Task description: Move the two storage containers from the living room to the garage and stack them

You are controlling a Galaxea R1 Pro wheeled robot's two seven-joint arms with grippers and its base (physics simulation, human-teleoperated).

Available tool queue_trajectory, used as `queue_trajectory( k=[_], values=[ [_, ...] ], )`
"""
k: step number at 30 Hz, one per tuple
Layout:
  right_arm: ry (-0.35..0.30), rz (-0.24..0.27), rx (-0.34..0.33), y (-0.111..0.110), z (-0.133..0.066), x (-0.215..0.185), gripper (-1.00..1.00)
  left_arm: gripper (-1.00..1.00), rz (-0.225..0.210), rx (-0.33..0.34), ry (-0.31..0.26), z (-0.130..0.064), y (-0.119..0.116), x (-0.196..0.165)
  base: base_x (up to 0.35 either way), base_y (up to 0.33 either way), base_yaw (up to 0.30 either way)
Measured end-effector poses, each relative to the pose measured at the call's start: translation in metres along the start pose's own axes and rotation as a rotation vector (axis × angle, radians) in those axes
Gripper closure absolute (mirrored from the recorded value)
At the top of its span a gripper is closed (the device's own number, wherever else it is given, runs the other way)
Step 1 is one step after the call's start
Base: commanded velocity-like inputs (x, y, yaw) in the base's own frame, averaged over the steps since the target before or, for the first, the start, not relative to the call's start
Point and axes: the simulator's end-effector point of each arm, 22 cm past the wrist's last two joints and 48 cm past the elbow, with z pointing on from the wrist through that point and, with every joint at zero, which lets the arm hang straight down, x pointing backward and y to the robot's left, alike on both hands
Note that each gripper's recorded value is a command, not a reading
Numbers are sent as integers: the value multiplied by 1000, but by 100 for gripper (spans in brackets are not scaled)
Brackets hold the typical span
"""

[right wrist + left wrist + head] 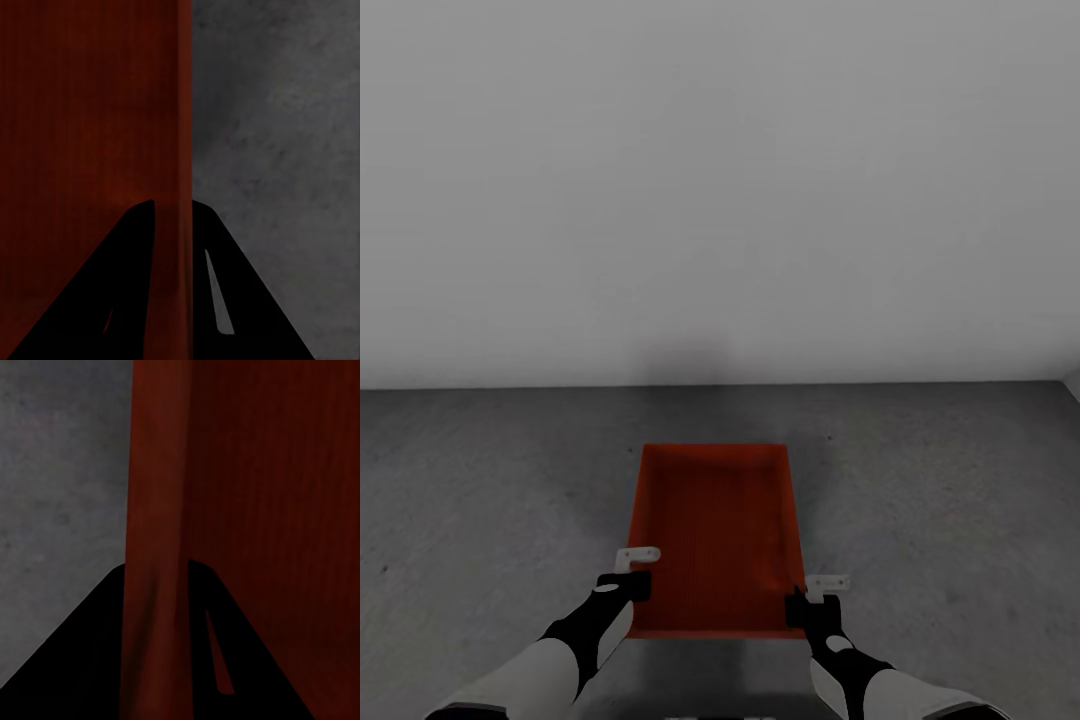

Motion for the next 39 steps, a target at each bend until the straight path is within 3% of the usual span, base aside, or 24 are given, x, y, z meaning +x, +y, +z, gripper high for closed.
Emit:
queue_trajectory(
  k=[32, 39],
  values=[
    [-1, 0, 1, 1, 52, 35, 100, 100, 0, 1, -1, 58, -3, 23, 0, 0, 0],
    [-2, 1, 1, 1, 53, 35, 100, 100, 0, 1, -2, 58, -3, 23, 0, 0, 32]
  ],
)
